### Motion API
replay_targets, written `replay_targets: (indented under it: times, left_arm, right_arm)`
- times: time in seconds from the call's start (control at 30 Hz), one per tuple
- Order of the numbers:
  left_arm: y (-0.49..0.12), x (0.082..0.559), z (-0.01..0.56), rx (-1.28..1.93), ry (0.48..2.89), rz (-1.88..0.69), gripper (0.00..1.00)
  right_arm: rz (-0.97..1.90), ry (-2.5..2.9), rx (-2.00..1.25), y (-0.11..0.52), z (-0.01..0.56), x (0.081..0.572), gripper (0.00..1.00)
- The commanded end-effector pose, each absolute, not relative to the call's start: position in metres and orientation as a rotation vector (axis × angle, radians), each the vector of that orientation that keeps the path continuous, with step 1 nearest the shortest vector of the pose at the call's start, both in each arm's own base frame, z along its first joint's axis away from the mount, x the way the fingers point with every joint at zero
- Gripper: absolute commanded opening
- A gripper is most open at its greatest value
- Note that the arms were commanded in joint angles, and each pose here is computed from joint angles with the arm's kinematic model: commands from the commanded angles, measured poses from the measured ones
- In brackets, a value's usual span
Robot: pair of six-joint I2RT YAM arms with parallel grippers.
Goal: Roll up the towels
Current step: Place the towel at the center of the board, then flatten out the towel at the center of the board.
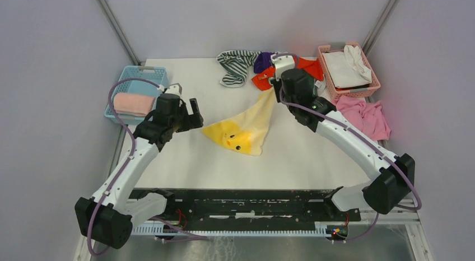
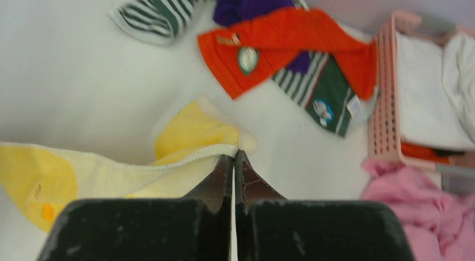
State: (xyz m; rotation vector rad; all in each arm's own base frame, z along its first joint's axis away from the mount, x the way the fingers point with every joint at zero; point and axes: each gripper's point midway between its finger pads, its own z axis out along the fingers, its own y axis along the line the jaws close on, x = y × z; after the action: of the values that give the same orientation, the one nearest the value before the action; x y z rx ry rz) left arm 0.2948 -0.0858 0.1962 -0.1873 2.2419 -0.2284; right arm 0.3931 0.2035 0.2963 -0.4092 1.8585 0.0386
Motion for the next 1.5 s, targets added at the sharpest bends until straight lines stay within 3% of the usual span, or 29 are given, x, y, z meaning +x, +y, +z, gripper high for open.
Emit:
replay_targets:
  times: [0.0, 0.27, 0.47, 0.63, 0.8, 1.0, 1.03, 1.17, 1.3, 1.47]
  left_arm:
    - [-0.113, 0.289, 0.165, -0.232, 2.355, -0.388, 0.99]
    - [-0.117, 0.315, 0.107, -0.399, 2.461, -0.317, 0.95]
    - [-0.13, 0.342, 0.087, -0.491, 2.476, -0.345, 0.94]
    - [-0.134, 0.362, 0.066, -0.524, 2.499, -0.316, 0.86]
    - [-0.139, 0.384, 0.053, -0.531, 2.507, -0.298, 0.62]
    - [-0.141, 0.424, 0.08, -0.496, 2.452, -0.273, 0.07]
    - [-0.14, 0.433, 0.093, -0.496, 2.425, -0.271, 0.03]
    - [-0.128, 0.465, 0.171, -0.473, 2.249, -0.251, 0.03]
    - [-0.108, 0.466, 0.233, -0.463, 2.099, -0.187, 0.03]
    - [-0.084, 0.417, 0.213, -0.583, 2.058, -0.162, 0.06]
  right_arm:
    - [-0.115, 1.931, -0.139, 0.148, 0.267, 0.37, 0.01]
    - [-0.05, 2.15, -0.161, 0.146, 0.173, 0.33, 0.0]
    - [0.045, 2.2, -0.191, 0.16, 0.153, 0.323, 0.01]
    - [0.06, 2.214, -0.202, 0.162, 0.146, 0.321, 0.01]
    - [0.048, 2.203, -0.205, 0.163, 0.147, 0.325, 0.01]
    - [-0.094, 2.157, -0.105, 0.143, 0.166, 0.348, 0.01]
    - [-0.106, 2.14, -0.076, 0.138, 0.174, 0.356, 0.01]
    - [-0.09, 2.054, 0.028, 0.118, 0.222, 0.384, 0.01]
    - [-0.073, 1.968, 0.04, 0.104, 0.266, 0.392, 0.01]
    - [0.059, 2.027, -0.01, 0.116, 0.251, 0.368, 0.01]
